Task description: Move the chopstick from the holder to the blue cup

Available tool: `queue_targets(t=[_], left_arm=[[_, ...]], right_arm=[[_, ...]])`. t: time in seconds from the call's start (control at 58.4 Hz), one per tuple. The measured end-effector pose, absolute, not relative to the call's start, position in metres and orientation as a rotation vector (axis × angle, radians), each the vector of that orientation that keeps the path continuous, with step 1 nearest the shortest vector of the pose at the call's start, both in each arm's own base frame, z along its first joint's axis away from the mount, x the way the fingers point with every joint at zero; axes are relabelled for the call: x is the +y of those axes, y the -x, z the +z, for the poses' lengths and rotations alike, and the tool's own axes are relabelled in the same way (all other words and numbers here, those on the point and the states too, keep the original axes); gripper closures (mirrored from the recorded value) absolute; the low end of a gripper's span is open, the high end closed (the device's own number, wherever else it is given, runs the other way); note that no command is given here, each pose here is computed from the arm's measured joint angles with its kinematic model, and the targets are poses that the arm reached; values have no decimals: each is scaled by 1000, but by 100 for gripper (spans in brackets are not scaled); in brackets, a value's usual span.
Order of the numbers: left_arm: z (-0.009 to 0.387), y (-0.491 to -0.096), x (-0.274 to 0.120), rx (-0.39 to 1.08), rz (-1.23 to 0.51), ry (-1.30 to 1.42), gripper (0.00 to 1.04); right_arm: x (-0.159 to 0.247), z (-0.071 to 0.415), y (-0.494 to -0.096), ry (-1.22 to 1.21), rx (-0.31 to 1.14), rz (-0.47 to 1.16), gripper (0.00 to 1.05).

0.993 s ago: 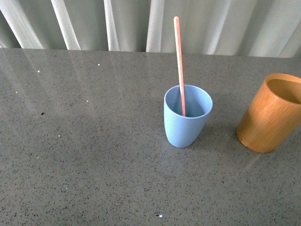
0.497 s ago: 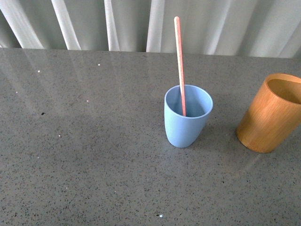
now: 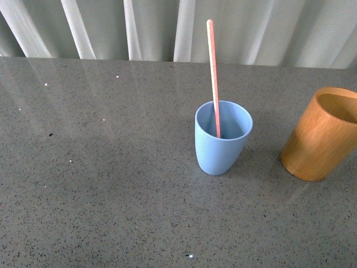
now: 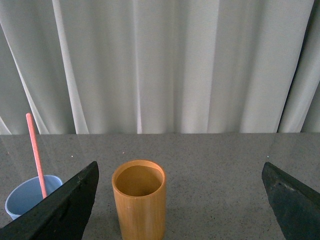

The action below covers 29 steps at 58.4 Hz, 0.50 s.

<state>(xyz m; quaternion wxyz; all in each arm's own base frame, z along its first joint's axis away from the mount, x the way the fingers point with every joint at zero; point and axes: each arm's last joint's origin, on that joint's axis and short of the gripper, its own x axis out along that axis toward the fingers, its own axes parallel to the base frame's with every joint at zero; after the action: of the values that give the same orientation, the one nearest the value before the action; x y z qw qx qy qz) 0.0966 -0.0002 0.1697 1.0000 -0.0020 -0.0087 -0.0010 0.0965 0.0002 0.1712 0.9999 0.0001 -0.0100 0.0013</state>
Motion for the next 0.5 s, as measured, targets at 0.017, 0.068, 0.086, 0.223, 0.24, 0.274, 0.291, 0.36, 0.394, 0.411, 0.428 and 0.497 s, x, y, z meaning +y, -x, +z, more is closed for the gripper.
queue_targets(t=[0.017, 0.068, 0.086, 0.223, 0.24, 0.274, 0.291, 0.36, 0.394, 0.411, 0.428, 0.497], left_arm=[[170, -97, 0, -17, -2, 4, 7], [170, -97, 0, -17, -2, 4, 7], [170, -97, 0, -17, -2, 4, 7], [170, -97, 0, -17, -2, 4, 7], [170, -97, 0, -17, -2, 4, 7], [170, -97, 0, -17, -2, 4, 7], [170, -97, 0, -17, -2, 4, 7], [170, -97, 0, -17, -2, 4, 7], [170, -97, 0, -17, -2, 4, 7], [170, -97, 0, -17, -2, 4, 7], [170, -97, 0, -17, -2, 4, 7], [170, -97, 0, -17, -2, 4, 7]], right_arm=[[0, 171, -97, 0, -20, 3, 10], [0, 171, -97, 0, -20, 3, 10], [0, 171, -97, 0, -20, 3, 10], [0, 171, -97, 0, -20, 3, 10], [0, 171, -97, 0, -20, 3, 10], [0, 171, -97, 0, -20, 3, 10], [0, 171, -97, 0, -20, 3, 10], [0, 171, -97, 0, -20, 3, 10], [0, 171, -97, 0, -20, 3, 10], [0, 171, -97, 0, -20, 3, 10], [0, 171, -97, 0, -20, 3, 10], [0, 171, -97, 0, -20, 3, 10]])
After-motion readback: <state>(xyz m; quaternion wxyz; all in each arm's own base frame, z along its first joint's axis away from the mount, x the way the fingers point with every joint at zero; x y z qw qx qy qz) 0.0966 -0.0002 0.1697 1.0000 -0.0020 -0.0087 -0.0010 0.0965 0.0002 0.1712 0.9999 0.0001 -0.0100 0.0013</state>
